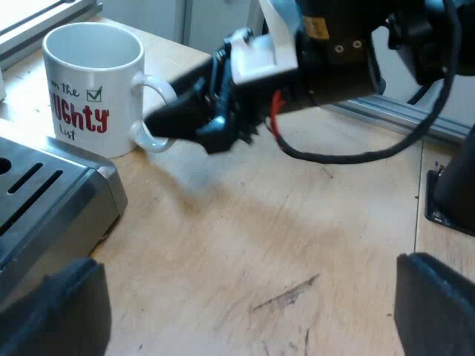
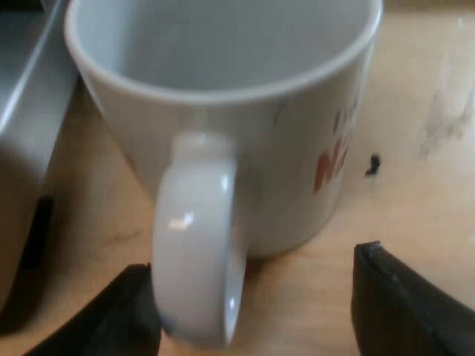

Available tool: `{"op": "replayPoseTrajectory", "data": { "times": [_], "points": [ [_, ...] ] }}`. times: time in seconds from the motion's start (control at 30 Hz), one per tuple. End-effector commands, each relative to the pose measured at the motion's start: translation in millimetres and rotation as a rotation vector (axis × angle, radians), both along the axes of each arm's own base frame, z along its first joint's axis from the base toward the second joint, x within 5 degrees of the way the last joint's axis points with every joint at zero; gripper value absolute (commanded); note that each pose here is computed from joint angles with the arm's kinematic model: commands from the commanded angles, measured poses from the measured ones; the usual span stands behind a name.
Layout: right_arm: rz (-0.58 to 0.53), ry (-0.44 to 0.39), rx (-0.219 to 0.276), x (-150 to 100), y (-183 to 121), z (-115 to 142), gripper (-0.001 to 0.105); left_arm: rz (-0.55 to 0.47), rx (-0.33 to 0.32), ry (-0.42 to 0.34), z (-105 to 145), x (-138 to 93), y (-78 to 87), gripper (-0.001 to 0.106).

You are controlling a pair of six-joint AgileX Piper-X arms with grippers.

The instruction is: Remove mug from coffee machine

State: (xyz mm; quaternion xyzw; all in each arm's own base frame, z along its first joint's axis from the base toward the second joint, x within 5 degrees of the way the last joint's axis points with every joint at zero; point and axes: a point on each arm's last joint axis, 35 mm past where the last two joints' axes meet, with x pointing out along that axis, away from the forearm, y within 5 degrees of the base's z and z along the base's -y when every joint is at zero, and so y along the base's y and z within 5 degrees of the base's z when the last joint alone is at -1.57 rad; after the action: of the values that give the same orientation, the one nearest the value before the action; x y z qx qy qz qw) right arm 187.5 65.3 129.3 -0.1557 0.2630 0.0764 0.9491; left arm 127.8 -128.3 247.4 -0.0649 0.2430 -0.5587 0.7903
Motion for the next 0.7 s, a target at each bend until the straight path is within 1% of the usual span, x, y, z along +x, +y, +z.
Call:
{"op": "replayPoseTrajectory", "data": {
  "times": [0.03, 0.1, 0.17, 0.23, 0.27, 0.33, 0.37, 0.4, 0.47, 0.5, 0.57, 0.63, 0.67, 0.7],
  "points": [
    [0.031, 0.095, -0.001, -12, -4, 5, 0.058, 0.011, -0.029, 0.016, 5, 0, -0.7, 0.08],
    [0.032, 0.115, -0.008, -18, -6, 9, 0.058, 0.019, -0.053, 0.024, 9, -2, 1.3, 0.08],
    [0.04, 0.138, -0.01, -27, -9, 16, 0.058, 0.019, -0.067, 0.007, 13, -5, 3.5, 0.08],
    [0.056, 0.184, -0.011, -38, -13, 22, 0.058, 0.026, -0.086, -0.02, 20, -10, 7.8, 0.08],
    [0.061, 0.183, -0.006, -40, -13, 27, 0.058, 0.026, -0.094, -0.029, 22, -12, 9.4, 0.08],
    [0.06, 0.22, -0.015, -48, -16, 34, 0.058, 0.028, -0.11, -0.046, 28, -18, 14.5, 0.08],
    [0.061, 0.216, -0.013, -50, -17, 40, 0.058, 0.031, -0.111, -0.045, 28, -19, 15.6, 0.08],
    [0.056, 0.243, -0.017, -57, -20, 50, 0.058, 0.044, -0.108, -0.049, 29, -23, 18.8, 0.08],
    [0.05, 0.251, -0.008, -63, -22, 63, 0.058, 0.063, -0.103, -0.051, 33, -27, 22.8, 0.08],
    [0.056, 0.262, 0.003, -66, -23, 72, 0.058, 0.079, -0.086, -0.039, 34, -30, 26.0, 0.08],
    [0.067, 0.288, 0.005, -73, -25, 87, 0.058, 0.108, -0.049, -0.011, 39, -34, 30.9, 0.08],
    [0.072, 0.281, 0.055, -75, -25, 106, 0.058, 0.169, 0.005, 0.016, 46, -37, 35.8, 0.08],
    [0.074, 0.282, 0.067, -76, -24, 111, 0.058, 0.187, 0.018, 0.019, 47, -37, 36.7, 0.08],
    [0.08, 0.286, 0.083, -77, -24, 121, 0.058, 0.221, 0.047, 0.03, 52, -38, 39.2, 0.08]
  ]
}}
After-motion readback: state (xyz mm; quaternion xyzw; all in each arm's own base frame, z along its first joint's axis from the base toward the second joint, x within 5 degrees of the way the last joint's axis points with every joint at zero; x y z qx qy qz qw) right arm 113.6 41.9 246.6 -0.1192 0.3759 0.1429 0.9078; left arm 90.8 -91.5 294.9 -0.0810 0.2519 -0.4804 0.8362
